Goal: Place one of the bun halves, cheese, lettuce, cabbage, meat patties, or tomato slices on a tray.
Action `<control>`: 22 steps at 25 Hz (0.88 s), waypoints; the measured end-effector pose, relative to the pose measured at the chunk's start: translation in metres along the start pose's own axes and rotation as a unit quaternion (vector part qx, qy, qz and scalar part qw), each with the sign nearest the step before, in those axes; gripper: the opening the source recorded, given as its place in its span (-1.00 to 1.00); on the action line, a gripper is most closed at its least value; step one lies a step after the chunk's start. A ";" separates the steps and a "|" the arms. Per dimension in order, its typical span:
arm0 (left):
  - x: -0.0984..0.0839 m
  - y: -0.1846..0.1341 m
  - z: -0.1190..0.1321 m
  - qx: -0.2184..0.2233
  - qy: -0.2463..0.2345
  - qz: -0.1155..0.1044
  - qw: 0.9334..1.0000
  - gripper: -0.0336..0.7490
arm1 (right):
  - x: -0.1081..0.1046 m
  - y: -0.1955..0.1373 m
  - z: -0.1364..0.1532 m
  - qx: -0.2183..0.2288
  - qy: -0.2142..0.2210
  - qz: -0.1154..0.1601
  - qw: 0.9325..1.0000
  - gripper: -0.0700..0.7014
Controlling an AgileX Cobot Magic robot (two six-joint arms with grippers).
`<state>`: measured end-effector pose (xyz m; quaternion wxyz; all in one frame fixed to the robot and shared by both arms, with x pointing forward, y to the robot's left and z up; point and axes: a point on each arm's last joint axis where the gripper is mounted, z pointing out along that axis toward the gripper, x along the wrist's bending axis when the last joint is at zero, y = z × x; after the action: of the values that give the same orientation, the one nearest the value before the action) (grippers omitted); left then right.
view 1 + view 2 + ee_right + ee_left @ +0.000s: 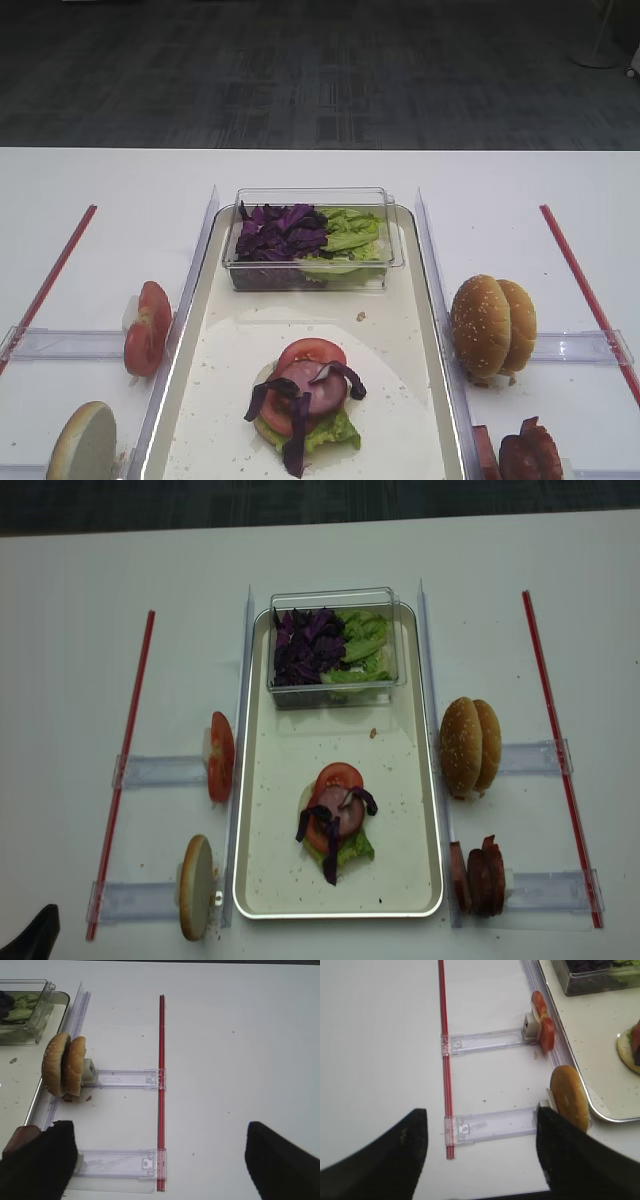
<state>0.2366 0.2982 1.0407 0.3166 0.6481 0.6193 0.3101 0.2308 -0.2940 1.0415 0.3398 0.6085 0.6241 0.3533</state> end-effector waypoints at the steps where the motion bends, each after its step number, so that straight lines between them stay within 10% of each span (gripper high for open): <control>1: 0.000 0.000 0.000 0.000 0.000 0.000 1.000 0.18 | 0.000 0.000 0.000 0.000 0.000 0.000 1.000 0.97; 22: 0.000 0.000 0.000 0.000 0.000 0.000 1.000 0.18 | 0.000 0.000 0.000 0.000 0.000 -0.002 1.000 0.97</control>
<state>0.2366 0.2982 1.0407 0.3166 0.6481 0.6193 0.3101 0.2308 -0.2940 1.0415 0.3404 0.6074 0.6251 0.3527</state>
